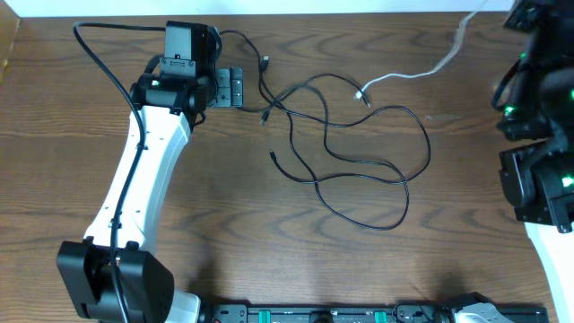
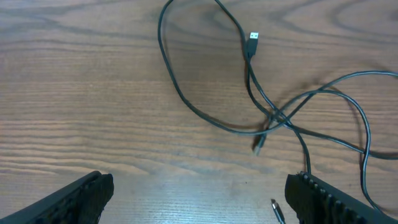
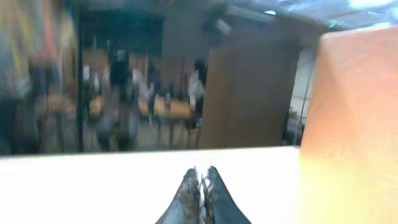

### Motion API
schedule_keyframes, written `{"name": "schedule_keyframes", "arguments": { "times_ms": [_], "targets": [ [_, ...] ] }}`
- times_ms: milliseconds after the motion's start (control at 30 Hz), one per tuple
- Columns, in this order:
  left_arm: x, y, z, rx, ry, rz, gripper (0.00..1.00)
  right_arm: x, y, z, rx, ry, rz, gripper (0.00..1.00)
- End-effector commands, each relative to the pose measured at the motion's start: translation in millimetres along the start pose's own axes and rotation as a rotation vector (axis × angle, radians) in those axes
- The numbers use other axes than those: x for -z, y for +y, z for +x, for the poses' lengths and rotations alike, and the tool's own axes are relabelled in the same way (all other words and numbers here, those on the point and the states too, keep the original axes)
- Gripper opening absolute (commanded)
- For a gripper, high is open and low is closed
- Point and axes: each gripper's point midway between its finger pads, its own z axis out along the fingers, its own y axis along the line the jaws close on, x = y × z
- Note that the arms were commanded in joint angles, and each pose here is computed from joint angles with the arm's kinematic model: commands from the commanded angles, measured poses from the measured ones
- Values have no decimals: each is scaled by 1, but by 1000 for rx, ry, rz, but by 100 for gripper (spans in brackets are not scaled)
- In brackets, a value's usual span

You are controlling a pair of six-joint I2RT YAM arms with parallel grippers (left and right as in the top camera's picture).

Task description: Untangle cables

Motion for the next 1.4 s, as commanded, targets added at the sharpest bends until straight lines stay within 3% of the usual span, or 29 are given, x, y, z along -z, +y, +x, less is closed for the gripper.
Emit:
{"name": "schedule_keyframes", "arguments": {
  "times_ms": [0,300,533,733,1000,1367],
  "targets": [
    [-2,1,2,2,7,-7,93,-14,21,33,74,85,-53,1],
    [-2,1,2,2,7,-7,93,-58,62,155,293,345,-69,1],
    [-2,1,2,2,7,-7,93,-77,61,199,358,407,23,1],
    [-2,1,2,2,7,-7,93,-95,17,194,434,382,175,1],
    [-2,1,2,2,7,-7,93,-103,-83,143,463,263,534,1],
    [-2,1,2,2,7,-7,93,-100,-152,135,505,268,687,1]
  ]
}}
